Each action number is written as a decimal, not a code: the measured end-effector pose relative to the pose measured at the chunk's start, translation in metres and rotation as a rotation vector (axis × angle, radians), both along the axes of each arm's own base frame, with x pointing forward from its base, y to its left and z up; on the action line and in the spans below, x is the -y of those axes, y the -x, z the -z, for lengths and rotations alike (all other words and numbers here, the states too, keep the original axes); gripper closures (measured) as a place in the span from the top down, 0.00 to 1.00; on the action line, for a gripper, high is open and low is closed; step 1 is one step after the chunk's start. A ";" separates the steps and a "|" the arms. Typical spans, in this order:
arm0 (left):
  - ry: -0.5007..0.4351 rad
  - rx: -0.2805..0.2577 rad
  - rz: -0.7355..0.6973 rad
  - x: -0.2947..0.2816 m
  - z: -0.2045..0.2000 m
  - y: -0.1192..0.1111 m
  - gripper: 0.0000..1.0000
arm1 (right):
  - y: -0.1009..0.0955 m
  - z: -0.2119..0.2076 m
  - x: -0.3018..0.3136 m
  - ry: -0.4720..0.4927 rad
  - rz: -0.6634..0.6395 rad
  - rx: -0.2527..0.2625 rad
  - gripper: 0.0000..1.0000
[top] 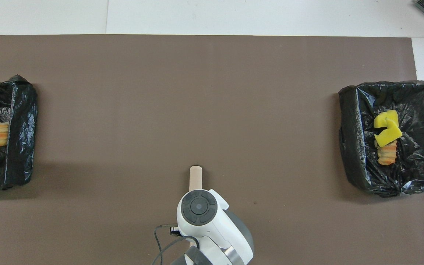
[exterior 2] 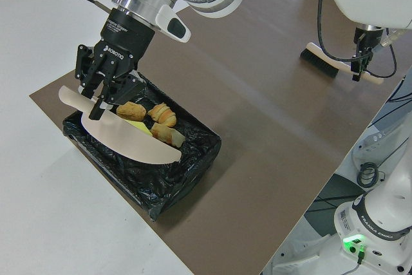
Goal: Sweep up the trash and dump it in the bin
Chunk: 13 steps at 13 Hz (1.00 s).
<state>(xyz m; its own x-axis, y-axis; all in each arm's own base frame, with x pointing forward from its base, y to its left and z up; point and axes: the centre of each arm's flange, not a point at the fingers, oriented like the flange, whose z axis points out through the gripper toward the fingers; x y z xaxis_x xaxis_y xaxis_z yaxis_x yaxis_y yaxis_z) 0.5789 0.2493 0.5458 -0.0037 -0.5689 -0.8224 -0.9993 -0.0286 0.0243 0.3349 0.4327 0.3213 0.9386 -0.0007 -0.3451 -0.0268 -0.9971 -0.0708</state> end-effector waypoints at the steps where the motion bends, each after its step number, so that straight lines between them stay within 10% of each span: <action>1: -0.072 -0.002 0.021 0.008 -0.011 0.001 0.33 | 0.000 -0.001 -0.001 -0.001 -0.005 0.004 0.56; 5: -0.201 0.010 0.045 0.009 -0.046 0.011 0.33 | -0.010 -0.013 -0.003 0.028 -0.074 0.094 1.00; 13: 0.180 0.111 0.026 0.089 -0.034 0.000 0.33 | -0.169 -0.109 0.145 0.082 0.053 0.380 1.00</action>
